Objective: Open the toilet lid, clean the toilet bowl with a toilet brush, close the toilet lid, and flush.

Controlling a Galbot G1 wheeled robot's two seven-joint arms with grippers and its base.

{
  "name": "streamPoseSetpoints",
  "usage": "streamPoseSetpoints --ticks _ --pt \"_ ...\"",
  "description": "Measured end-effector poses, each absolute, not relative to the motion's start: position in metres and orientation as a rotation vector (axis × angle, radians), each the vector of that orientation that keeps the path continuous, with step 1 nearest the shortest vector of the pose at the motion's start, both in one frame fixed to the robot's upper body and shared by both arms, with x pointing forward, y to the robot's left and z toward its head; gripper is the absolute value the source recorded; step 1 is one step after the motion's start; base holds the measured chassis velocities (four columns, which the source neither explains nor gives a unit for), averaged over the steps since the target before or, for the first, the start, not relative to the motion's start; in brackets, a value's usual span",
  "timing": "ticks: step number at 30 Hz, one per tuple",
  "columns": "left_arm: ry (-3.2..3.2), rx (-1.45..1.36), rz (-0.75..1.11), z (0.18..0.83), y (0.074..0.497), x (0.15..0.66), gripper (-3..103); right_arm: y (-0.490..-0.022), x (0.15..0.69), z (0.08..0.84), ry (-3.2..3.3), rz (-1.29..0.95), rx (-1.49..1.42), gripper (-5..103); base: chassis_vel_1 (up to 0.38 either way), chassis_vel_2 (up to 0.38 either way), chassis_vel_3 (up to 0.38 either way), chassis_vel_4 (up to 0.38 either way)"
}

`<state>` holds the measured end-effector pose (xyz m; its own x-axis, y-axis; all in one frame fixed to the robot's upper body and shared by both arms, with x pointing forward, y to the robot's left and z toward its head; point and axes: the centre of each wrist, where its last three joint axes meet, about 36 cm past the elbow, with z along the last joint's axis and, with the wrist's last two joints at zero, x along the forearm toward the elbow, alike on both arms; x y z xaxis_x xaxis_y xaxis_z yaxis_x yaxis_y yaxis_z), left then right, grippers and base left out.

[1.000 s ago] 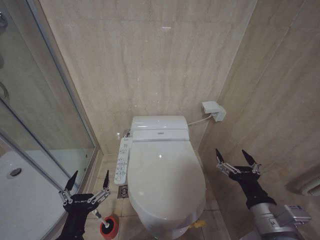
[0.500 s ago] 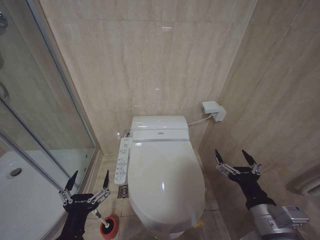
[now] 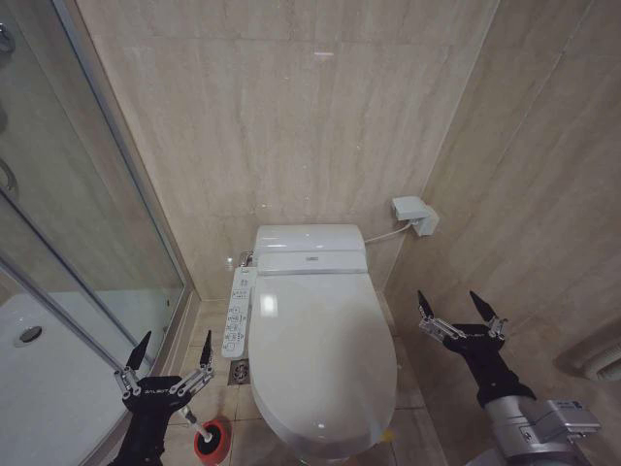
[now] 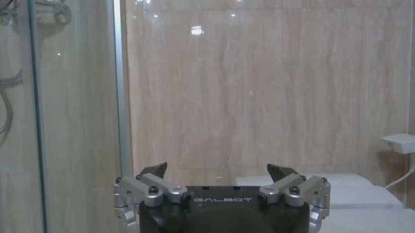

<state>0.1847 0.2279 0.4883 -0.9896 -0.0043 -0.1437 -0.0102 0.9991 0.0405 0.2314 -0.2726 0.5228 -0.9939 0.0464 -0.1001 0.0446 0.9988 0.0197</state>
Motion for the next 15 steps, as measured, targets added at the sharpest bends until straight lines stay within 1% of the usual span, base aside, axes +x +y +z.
streamPoseSetpoints --ticks 15 --pt "2.997 -0.011 0.062 0.4882 0.2279 0.1847 100 -0.2726 0.2314 0.5226 3.041 0.027 0.07 100 0.0 0.0 0.0 0.0"
